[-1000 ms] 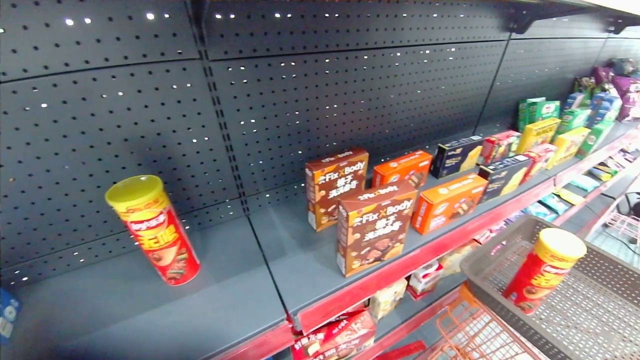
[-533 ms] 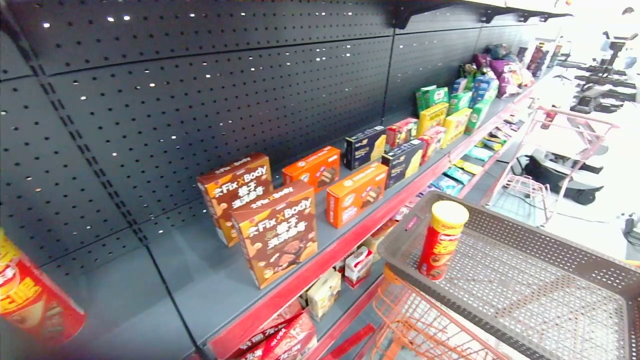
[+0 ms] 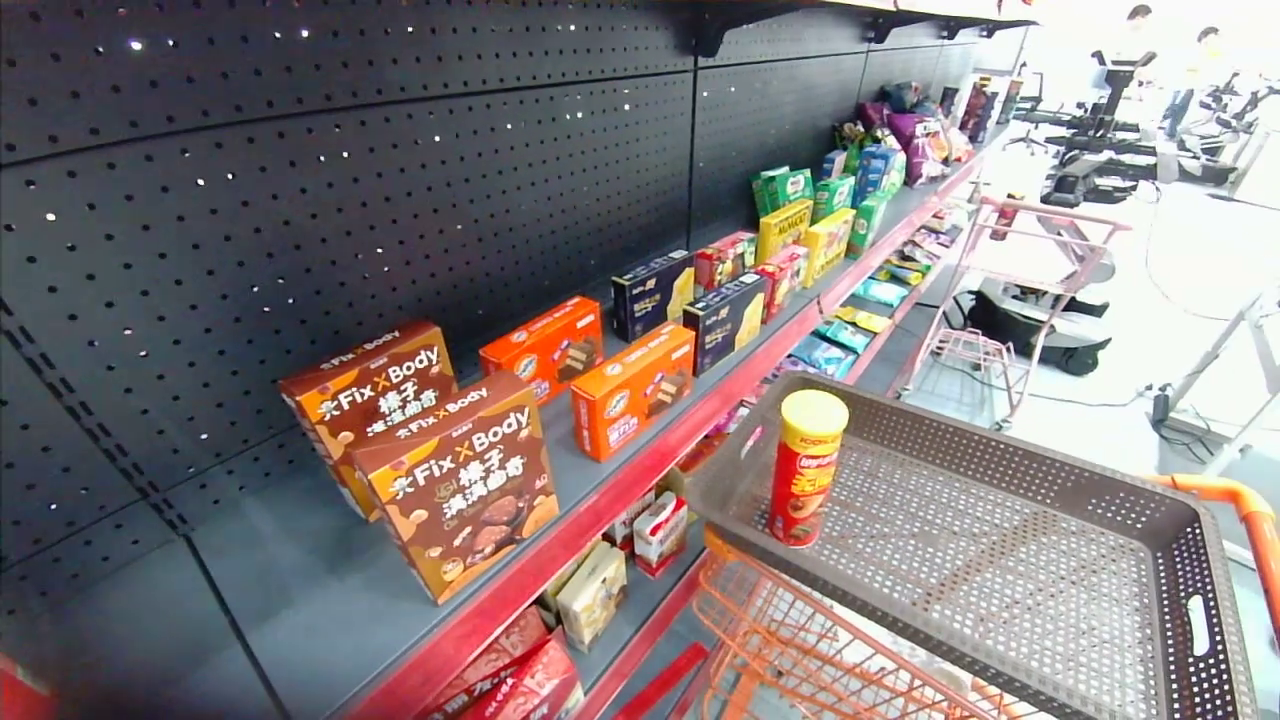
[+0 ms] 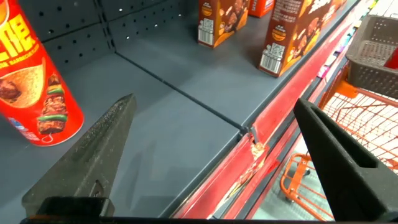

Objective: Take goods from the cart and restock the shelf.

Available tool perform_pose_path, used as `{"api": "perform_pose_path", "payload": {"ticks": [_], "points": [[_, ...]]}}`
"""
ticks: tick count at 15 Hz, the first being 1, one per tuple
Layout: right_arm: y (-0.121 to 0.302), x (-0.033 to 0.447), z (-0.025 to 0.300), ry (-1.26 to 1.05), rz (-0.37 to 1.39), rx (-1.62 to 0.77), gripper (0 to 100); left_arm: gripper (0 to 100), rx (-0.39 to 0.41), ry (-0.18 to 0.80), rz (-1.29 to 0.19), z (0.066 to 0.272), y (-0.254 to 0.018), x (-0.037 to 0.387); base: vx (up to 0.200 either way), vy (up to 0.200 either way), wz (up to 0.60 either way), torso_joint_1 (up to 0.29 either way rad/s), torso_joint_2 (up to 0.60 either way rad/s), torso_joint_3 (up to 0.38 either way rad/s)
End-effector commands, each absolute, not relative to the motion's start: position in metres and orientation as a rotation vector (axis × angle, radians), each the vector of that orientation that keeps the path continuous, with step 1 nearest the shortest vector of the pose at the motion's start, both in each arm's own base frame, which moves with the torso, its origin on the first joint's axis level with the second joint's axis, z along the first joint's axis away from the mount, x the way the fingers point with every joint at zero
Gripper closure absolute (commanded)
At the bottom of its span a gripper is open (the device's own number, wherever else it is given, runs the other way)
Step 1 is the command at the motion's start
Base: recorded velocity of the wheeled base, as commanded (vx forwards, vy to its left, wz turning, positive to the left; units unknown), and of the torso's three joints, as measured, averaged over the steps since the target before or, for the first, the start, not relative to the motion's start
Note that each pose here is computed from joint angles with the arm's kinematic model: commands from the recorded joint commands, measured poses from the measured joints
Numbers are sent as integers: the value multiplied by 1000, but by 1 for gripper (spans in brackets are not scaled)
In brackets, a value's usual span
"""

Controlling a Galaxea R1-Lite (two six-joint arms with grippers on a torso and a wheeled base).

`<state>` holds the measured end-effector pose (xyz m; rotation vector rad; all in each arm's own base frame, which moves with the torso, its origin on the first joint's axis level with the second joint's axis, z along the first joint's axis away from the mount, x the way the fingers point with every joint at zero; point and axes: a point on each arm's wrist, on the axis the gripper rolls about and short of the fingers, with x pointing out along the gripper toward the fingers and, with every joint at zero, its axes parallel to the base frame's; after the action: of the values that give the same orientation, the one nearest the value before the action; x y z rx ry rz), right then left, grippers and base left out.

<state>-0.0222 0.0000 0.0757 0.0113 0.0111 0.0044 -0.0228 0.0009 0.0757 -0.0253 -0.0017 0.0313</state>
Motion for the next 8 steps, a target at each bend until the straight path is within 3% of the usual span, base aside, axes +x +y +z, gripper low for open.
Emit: {"api": "perform_pose_path", "payload": {"ticks": [1,8], "points": [[0,-22,76,11,5,11,0,0,-26,-2,31,76,1,-23,0,0,0,0,0,0],[0,-22,76,11,3,11,0,0,-26,-2,31,76,1,-23,0,0,0,0,0,0]]}}
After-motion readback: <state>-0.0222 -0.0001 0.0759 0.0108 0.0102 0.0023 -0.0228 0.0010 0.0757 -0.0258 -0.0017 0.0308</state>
